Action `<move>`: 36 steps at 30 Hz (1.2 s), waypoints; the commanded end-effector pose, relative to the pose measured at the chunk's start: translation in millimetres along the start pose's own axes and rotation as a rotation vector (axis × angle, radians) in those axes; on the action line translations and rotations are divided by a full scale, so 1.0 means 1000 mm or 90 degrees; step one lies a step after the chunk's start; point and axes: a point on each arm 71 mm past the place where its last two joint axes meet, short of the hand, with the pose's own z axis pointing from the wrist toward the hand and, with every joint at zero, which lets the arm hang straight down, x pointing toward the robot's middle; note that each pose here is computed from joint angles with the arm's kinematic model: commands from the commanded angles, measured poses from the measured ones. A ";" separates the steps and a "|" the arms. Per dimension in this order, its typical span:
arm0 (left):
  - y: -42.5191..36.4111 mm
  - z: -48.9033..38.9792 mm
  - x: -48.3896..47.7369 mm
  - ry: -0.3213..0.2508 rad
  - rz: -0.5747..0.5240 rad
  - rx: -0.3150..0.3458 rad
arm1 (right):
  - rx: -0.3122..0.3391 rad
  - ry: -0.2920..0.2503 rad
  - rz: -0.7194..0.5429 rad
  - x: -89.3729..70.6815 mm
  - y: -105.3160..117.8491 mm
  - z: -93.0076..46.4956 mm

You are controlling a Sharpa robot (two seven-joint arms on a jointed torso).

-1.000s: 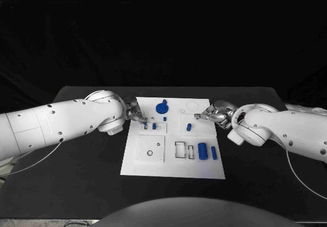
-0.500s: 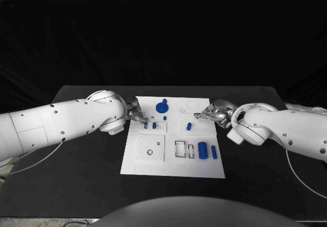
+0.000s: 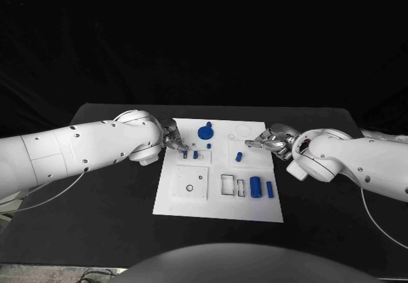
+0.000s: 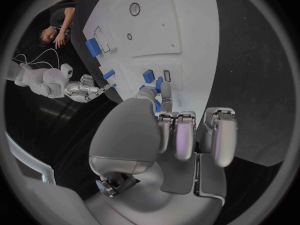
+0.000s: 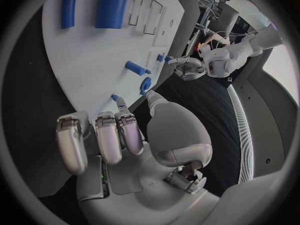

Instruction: Assemble the parts on the task board

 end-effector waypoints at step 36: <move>0.0009 0.0037 0.0037 0.016 0.017 0.003 | -0.007 0.007 -0.007 0.001 0.001 0.000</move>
